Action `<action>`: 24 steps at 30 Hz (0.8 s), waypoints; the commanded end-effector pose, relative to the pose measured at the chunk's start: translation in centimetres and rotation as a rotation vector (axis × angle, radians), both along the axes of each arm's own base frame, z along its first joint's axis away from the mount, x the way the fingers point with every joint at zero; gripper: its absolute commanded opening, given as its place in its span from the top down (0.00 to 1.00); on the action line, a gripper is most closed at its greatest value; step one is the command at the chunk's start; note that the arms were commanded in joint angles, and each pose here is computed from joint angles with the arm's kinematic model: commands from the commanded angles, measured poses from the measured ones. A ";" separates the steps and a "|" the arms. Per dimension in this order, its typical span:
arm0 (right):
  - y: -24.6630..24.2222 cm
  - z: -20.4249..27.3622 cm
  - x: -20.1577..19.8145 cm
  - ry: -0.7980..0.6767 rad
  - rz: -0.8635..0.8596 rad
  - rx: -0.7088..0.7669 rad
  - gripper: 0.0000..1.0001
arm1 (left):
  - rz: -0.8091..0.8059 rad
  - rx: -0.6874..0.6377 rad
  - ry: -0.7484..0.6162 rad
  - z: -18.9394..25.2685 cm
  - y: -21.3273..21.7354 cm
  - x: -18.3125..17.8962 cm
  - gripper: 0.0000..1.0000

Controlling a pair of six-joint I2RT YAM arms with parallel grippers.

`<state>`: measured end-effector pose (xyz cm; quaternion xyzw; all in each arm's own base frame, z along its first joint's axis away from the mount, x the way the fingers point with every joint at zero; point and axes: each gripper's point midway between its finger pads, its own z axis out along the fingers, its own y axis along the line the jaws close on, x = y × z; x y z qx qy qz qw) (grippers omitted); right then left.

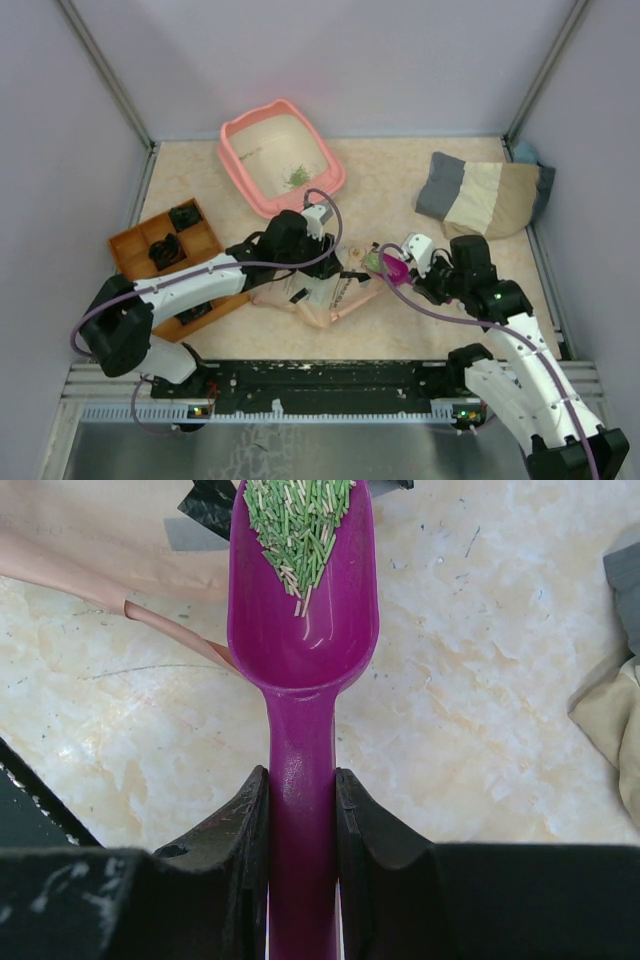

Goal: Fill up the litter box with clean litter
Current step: 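Scoop the cat litter from the cat litter bag.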

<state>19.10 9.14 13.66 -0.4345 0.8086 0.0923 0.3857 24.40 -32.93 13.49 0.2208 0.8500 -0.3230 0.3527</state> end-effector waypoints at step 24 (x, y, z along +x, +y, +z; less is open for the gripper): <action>-0.1 1.7 1.1 -0.085 -0.010 0.008 1.00 | 0.077 0.032 0.032 -2.6 0.4 3.8 0.49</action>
